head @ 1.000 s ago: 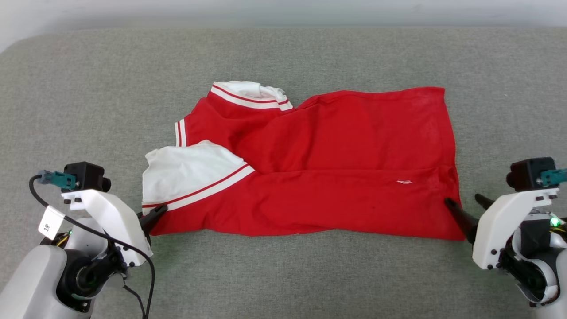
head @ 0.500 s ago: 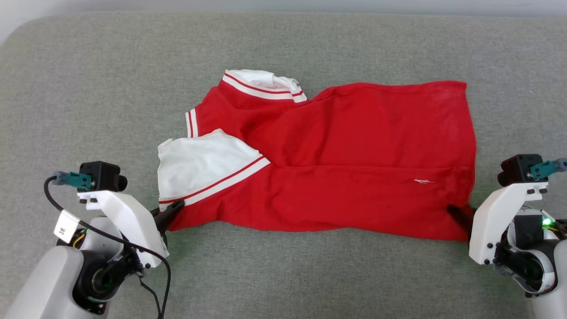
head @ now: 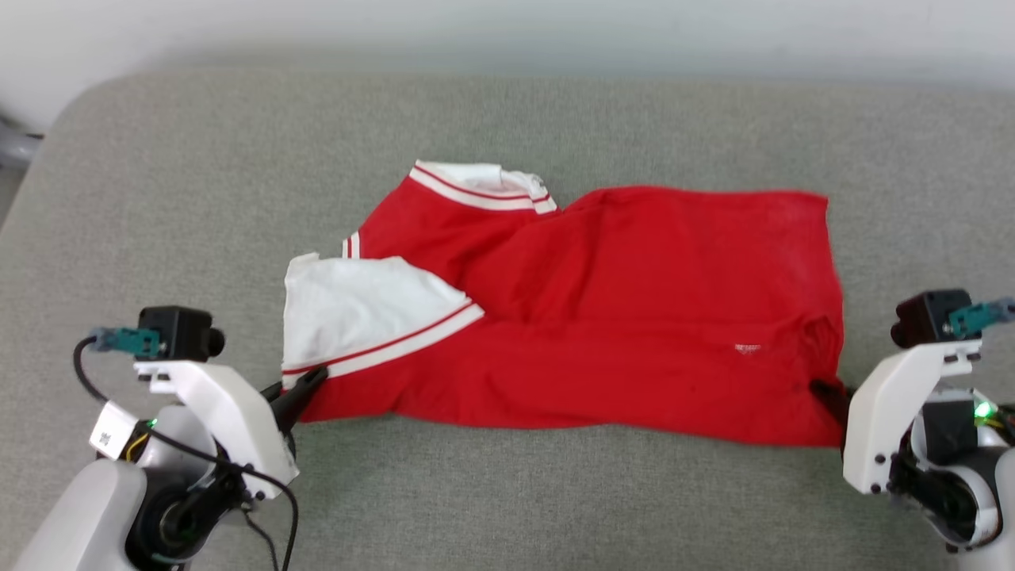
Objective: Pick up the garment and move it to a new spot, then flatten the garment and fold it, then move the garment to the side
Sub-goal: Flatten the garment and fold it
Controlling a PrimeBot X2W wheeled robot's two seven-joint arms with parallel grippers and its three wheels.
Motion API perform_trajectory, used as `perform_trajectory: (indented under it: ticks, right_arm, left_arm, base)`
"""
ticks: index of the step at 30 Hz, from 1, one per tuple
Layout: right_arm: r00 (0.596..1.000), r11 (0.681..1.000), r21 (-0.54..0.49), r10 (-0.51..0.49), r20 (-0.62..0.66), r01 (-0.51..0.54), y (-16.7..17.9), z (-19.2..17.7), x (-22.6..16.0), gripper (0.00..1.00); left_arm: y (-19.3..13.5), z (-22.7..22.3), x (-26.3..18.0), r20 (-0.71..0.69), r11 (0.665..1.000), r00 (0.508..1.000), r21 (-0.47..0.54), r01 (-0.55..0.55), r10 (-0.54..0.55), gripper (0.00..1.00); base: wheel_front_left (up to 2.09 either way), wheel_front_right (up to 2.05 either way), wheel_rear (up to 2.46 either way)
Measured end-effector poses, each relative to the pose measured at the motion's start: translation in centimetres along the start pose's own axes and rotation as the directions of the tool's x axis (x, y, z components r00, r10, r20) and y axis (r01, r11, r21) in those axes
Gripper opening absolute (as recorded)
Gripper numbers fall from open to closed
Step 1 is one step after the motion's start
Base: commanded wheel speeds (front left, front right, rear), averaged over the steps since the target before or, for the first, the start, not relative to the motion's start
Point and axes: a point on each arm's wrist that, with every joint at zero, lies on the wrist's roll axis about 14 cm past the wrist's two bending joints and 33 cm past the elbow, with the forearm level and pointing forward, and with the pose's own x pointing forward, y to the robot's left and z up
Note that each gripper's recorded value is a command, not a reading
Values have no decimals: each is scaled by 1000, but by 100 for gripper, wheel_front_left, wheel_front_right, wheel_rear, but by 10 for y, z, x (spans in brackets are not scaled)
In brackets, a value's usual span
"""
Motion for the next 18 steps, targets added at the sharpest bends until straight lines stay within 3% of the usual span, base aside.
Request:
perform_trajectory:
  ticks: [12,18]
  right_arm:
    - [1000,1000,14,4,27,-4,7,-24,-45,0]
    - [1000,999,46,-1,-11,2,8,-51,-59,0]
  left_arm:
    - [5,-18,-52,15,998,998,-6,-61,61,0]
    - [8,-54,-66,-63,994,994,-61,-90,86,0]
  base:
    - [0,0,0]
    - [0,0,0]
